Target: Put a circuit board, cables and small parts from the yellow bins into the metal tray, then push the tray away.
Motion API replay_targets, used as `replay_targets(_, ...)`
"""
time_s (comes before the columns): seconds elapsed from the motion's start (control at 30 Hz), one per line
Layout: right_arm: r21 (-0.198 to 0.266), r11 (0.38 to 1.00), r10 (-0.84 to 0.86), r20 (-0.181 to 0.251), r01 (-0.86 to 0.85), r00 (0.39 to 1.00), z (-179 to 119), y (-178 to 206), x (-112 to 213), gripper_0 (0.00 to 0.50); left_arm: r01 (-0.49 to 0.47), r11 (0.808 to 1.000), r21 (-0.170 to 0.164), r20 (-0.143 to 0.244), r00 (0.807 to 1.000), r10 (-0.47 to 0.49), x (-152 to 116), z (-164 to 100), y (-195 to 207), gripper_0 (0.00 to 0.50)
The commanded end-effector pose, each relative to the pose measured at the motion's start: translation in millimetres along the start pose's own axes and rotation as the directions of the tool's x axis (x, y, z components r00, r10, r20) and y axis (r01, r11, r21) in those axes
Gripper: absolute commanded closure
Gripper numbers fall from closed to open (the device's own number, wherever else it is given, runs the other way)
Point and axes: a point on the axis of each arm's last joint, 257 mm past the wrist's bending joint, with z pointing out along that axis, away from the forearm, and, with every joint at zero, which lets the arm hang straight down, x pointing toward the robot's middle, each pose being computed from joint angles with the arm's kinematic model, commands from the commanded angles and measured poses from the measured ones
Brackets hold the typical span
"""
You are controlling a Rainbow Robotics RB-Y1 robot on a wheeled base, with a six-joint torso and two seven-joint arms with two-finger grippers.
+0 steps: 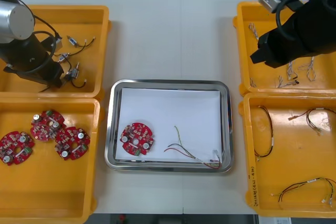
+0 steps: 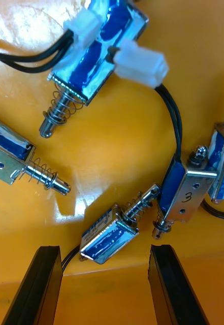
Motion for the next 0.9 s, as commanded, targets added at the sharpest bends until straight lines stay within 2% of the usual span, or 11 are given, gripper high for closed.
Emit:
replay_targets(0.03,0.044,0.991,0.119,0.076,-0.123,0.99,-30.2,-42.3,-19.7,0.0,-0.117,0.993,-0.011,0.05,0.992,0.118,-25.7,-9.8,-11.1,0.0)
replay_targets(0.27,0.065,0.965,0.245,0.103,-0.253,0.964,-39.1,-85.2,-21.0,0.0,-0.121,0.993,-0.007,0.054,0.991,0.121,-25.7,-5.8,-10.4,0.0)
replay_targets(0.5,0.103,0.927,0.352,0.104,-0.362,0.93,-42.1,-123.0,-27.4,0.0,-0.123,0.992,-0.008,0.052,0.991,0.123,-25.0,-4.3,-7.9,0.0)
replay_targets(0.63,0.104,0.902,0.41,0.089,-0.418,0.908,-39.5,-136.8,-27.3,0.0,-0.123,0.992,-0.007,0.052,0.991,0.123,-25.0,-4.3,-8.3,0.0)
replay_targets(0.9,0.112,0.855,0.507,0.026,-0.507,0.862,-28.0,-160.7,-14.3,0.0,-0.119,0.993,-0.006,0.042,0.992,0.119,-21.2,-1.6,-4.8,0.0)
